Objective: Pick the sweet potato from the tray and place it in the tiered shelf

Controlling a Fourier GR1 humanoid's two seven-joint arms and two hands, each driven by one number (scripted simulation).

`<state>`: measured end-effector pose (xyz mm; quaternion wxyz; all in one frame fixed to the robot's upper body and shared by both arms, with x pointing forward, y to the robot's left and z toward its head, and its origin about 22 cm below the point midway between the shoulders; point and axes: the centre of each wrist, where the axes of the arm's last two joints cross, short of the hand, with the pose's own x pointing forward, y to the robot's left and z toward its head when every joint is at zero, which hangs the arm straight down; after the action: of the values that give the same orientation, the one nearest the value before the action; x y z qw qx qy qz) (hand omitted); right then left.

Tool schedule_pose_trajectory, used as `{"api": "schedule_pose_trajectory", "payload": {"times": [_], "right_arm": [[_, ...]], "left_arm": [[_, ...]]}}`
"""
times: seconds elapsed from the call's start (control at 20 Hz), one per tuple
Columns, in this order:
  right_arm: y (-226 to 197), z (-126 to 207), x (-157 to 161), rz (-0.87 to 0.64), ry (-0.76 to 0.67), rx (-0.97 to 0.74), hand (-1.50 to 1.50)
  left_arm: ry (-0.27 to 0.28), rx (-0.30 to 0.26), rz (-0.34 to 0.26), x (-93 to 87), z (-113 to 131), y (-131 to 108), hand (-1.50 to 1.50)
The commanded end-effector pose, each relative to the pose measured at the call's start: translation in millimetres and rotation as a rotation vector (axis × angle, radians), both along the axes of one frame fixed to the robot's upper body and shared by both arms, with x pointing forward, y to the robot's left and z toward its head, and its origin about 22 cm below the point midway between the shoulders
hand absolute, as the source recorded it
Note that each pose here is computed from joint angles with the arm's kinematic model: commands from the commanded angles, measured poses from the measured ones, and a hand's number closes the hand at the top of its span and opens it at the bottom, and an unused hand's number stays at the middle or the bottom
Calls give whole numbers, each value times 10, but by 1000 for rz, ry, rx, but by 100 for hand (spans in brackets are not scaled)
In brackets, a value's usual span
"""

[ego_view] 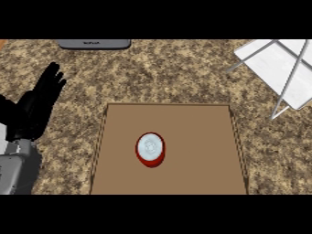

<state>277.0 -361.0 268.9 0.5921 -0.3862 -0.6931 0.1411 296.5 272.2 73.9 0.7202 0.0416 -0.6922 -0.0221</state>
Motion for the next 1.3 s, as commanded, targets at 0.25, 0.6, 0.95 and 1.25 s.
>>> {"api": "schedule_pose_trajectory", "payload": {"times": [0.25,0.6,0.95,1.25], "right_arm": [[-623,-188,27,-2,-18,-14,150],[-748,-424,179,-1,-9,-4,150],[-831,-545,647,-190,-111,63,-150],[-1162,-383,636,-177,-251,129,-150]], "left_arm": [[-13,6,-17,180,-54,42,0],[10,-3,-28,40,3,55,0],[-4,-5,-46,-52,-28,-60,0],[7,-14,-27,-1,-147,64,0]]}}
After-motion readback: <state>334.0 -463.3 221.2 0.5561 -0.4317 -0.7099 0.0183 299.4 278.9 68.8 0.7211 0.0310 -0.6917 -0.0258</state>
